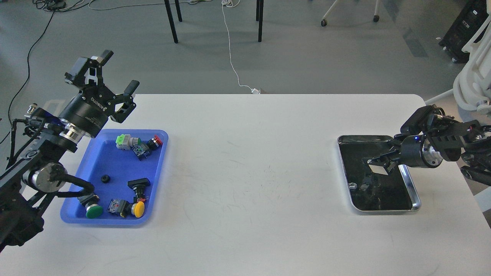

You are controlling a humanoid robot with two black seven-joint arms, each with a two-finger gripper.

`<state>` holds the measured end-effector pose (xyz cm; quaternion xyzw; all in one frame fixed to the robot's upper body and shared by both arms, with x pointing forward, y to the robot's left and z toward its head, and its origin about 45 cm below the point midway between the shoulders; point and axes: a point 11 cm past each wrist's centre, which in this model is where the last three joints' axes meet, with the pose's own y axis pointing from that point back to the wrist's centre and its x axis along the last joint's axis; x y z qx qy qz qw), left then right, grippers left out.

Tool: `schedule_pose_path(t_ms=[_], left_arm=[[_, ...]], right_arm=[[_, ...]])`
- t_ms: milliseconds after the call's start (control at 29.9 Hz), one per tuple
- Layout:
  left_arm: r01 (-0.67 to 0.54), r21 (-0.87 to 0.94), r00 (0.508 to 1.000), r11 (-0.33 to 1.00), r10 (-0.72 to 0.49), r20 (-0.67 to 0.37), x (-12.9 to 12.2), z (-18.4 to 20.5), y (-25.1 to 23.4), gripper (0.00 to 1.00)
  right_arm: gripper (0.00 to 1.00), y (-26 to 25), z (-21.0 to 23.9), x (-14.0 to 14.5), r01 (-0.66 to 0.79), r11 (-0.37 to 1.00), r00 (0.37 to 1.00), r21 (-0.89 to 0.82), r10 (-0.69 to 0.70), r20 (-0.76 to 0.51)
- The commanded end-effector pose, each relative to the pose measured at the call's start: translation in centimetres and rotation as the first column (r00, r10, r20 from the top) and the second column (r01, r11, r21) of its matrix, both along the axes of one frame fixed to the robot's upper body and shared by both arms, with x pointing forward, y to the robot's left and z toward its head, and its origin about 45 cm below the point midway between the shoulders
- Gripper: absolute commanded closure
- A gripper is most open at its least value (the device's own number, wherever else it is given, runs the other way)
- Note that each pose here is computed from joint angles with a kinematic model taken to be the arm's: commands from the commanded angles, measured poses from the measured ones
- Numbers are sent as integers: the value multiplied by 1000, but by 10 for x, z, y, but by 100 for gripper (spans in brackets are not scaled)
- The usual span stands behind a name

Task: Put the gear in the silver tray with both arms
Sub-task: 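Open the right gripper to release the gear and lift away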

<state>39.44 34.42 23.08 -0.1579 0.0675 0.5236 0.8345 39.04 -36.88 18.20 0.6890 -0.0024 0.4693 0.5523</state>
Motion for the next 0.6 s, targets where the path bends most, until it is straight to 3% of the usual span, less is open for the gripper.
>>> schedule_pose_path(t_ms=[0,167,334,568], left_arm=[[0,0,1000,1000,0,1,0,0,0,2],[2,2,1000,1000,-2,4,0,0,-1,2],[20,65,999,998,-22,28,-2,0,-3,2],[136,367,985,920,-165,50,-17,3,-11,2]], right_arm=[[5,30,40,17,55,974,994,219,-73,76],[4,55,71,32,225,814,964,536,-266,-1],[4,65,62,37,454,457,863,765,-440,-249],[4,99,16,29,658,-110,657,745,-398,-640]])
